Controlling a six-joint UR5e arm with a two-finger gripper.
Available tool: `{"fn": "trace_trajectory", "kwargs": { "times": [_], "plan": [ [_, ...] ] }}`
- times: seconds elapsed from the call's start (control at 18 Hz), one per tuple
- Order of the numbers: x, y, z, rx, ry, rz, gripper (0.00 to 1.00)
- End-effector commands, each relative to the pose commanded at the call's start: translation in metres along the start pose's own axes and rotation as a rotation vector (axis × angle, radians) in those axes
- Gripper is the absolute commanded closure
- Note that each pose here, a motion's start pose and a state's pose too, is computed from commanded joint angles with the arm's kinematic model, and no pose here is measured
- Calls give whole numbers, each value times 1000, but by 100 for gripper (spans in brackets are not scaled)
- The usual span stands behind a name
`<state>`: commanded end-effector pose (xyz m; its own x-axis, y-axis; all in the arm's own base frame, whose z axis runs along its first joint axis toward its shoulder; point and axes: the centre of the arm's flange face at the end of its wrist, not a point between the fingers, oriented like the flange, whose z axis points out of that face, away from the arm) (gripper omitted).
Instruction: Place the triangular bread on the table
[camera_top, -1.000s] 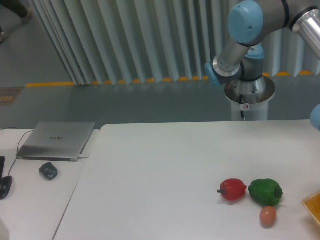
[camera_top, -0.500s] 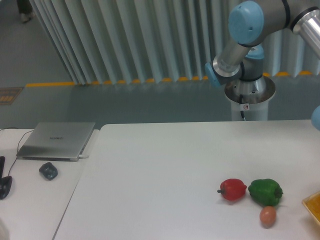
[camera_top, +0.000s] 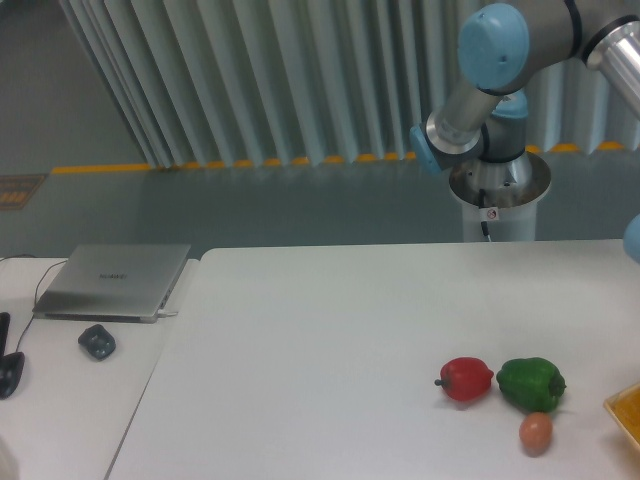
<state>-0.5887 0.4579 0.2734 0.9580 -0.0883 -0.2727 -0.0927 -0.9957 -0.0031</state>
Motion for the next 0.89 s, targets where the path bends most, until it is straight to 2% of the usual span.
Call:
{"fn": "trace_trajectory", "kwargs": {
  "times": [0.28,0.56,0.89],
  "plan": [
    [3,1,0,1,5,-4,40],
    [3,0,-14,27,8,-14,41],
    [15,5,-39,22,70,-6,45]
  ]
}}
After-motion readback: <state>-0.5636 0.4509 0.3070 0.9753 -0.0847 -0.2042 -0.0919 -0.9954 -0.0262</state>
